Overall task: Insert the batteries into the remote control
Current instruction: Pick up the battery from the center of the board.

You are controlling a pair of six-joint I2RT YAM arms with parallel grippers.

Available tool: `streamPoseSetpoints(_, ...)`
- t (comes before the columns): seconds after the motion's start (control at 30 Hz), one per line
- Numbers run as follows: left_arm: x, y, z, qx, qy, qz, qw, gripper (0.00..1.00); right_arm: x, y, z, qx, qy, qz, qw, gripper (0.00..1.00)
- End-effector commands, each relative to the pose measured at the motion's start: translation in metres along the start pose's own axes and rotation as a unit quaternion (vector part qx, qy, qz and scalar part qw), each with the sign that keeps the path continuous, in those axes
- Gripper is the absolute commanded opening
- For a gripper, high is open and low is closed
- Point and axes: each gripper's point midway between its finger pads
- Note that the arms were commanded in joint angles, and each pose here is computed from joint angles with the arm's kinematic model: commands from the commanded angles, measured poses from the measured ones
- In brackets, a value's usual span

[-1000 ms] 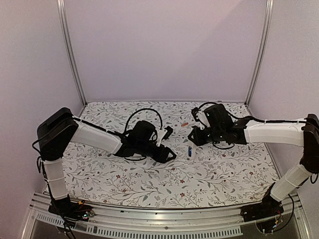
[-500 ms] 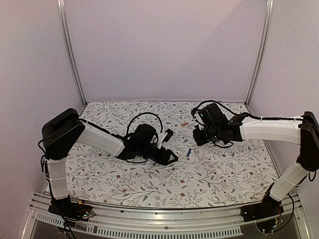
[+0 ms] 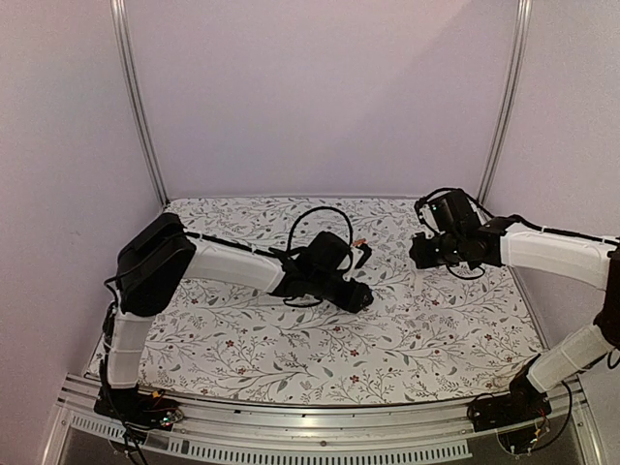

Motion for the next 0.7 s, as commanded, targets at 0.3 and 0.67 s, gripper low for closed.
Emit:
streamPoseSetpoints(0.3,-0.043,-0.048,0.021,-0.069,0.110,0.153,0.980,0.48,0.015,0.004,-0.025,-0.092,0.061,0.000,0.994,0.00)
streamPoseSetpoints(0.67,-0.038,-0.058,0.030,-0.129,0.128,0.189,0.965,0.13,0.010,0.003,-0.023,-0.144,0.135,0.019,0.980,0.00)
Point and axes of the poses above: each gripper's point midway between its finger pads, its own x axis back along the fingers, its own z axis along the line the jaws close on, y = z × x, and after that the axes turned 12 degrees about -x, right-handed
